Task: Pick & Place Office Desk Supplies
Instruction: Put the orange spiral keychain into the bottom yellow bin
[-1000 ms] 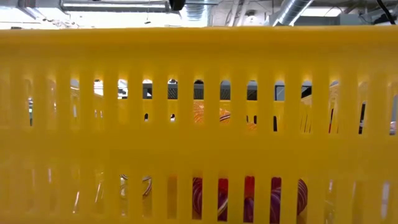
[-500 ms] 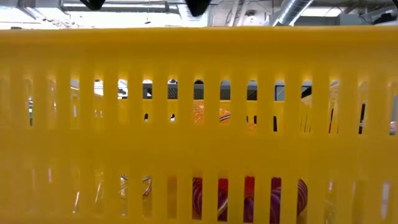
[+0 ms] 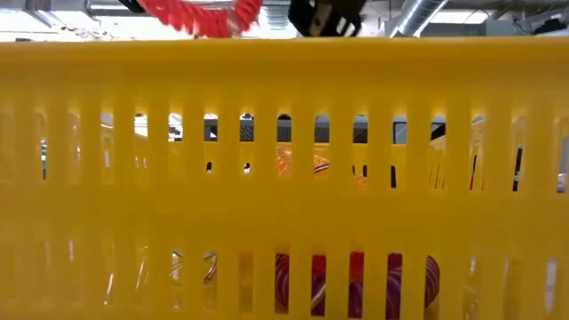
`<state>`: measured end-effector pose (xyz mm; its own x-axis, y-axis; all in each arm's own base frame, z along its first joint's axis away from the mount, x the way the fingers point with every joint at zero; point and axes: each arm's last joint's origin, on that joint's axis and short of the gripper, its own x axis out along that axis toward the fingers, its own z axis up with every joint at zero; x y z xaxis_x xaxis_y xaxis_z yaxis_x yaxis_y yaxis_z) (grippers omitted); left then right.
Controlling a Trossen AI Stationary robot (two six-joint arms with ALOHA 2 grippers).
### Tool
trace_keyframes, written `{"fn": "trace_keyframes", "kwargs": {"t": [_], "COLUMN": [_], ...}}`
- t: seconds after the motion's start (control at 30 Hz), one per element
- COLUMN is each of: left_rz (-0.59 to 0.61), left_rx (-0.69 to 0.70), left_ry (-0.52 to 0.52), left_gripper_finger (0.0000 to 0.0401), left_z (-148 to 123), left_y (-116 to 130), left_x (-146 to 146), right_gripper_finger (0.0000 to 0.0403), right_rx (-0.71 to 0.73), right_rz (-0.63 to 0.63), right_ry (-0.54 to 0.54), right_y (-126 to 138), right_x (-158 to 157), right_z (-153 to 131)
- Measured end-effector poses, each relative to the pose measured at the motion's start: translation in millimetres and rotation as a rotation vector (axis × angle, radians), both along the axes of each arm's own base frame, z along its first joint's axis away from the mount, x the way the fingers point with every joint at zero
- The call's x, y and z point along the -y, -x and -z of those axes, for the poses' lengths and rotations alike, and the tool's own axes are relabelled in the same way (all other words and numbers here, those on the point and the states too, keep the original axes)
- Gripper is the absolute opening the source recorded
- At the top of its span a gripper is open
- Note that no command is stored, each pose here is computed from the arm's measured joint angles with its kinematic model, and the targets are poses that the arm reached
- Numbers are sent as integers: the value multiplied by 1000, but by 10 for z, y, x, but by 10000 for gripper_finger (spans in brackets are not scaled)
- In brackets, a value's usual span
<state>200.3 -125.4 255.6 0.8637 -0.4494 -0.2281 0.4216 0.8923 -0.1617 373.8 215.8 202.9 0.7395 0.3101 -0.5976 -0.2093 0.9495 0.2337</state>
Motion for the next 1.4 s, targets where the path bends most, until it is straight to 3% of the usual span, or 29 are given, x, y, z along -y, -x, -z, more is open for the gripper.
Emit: {"fn": "trace_keyframes", "kwargs": {"t": [0.3,0.6,0.77,1.0,1.4], "left_rz": [0,1,1,1,1], "left_rx": [-1,-1,-3,-6,-8], "left_ry": [-1,-1,-2,-3,-4], "left_gripper_finger": [241,241,241,241,241], "left_z": [2,4,7,9,12], "left_y": [0,0,0,1,2], "left_x": [-1,-1,-1,-1,-1], "right_gripper_finger": [15,15,15,17,77], "right_rx": [-64,-86,-176,-197,-216], "right_rz": [30,22,32,30,13], "right_ry": [-15,-8,22,39,25], "right_y": [30,-115,-174,-222,-209], "right_x": [-75,-214,-250,-282,-271], "right_z": [145,308,431,401,376]}}
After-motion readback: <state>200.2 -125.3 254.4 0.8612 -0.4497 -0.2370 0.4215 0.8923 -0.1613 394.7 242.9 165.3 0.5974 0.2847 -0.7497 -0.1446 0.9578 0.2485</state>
